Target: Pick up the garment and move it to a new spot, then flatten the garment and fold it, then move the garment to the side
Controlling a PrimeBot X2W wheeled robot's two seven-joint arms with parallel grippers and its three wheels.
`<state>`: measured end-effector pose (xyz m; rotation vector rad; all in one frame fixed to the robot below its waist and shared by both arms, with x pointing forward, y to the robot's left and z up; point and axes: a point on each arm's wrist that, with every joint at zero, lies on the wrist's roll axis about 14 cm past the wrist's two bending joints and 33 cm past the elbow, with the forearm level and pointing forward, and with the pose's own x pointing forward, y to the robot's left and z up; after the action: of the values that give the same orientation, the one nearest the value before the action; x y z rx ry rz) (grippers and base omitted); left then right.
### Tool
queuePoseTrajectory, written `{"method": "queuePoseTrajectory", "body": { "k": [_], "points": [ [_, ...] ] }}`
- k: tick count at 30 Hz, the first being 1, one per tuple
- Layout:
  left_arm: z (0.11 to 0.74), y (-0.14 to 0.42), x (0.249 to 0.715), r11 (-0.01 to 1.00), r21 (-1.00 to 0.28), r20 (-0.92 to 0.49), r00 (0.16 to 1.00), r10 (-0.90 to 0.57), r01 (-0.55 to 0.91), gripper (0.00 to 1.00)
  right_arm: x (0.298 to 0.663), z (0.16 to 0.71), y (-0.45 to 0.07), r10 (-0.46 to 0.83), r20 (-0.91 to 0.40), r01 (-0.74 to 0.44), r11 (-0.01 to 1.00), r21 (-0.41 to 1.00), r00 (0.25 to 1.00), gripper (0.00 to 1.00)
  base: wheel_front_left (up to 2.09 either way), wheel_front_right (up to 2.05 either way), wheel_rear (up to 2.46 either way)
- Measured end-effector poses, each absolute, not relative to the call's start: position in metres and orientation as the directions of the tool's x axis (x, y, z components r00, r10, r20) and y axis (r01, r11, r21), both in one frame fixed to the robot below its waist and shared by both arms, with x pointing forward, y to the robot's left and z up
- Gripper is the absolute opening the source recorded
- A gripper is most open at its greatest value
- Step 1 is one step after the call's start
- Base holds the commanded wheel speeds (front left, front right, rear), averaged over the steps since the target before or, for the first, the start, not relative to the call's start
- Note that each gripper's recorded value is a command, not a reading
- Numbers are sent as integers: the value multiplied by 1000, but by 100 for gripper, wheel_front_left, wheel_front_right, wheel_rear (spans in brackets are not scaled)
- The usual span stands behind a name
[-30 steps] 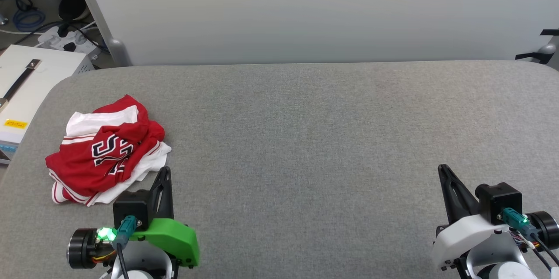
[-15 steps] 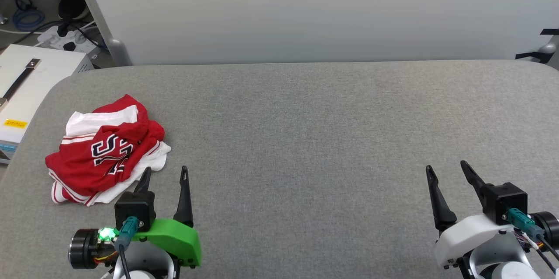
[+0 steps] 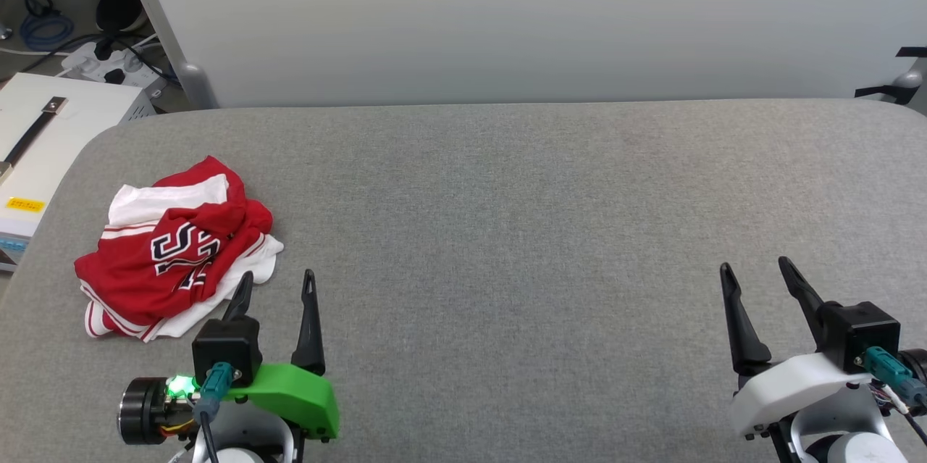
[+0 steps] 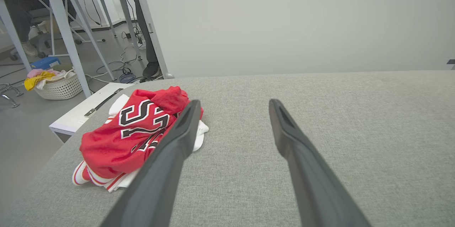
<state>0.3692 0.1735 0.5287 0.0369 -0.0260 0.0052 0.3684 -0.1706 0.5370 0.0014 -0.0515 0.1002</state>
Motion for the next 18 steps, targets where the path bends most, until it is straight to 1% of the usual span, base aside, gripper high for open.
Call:
{"method": "queuePoseTrajectory", "body": {
  "k": [18],
  "points": [
    [536, 169, 369, 1000, 18, 68, 998, 0, -1, 100, 365, 546, -175, 85, 104, -90, 995, 45, 991, 100, 0, 0, 0]
  ]
}}
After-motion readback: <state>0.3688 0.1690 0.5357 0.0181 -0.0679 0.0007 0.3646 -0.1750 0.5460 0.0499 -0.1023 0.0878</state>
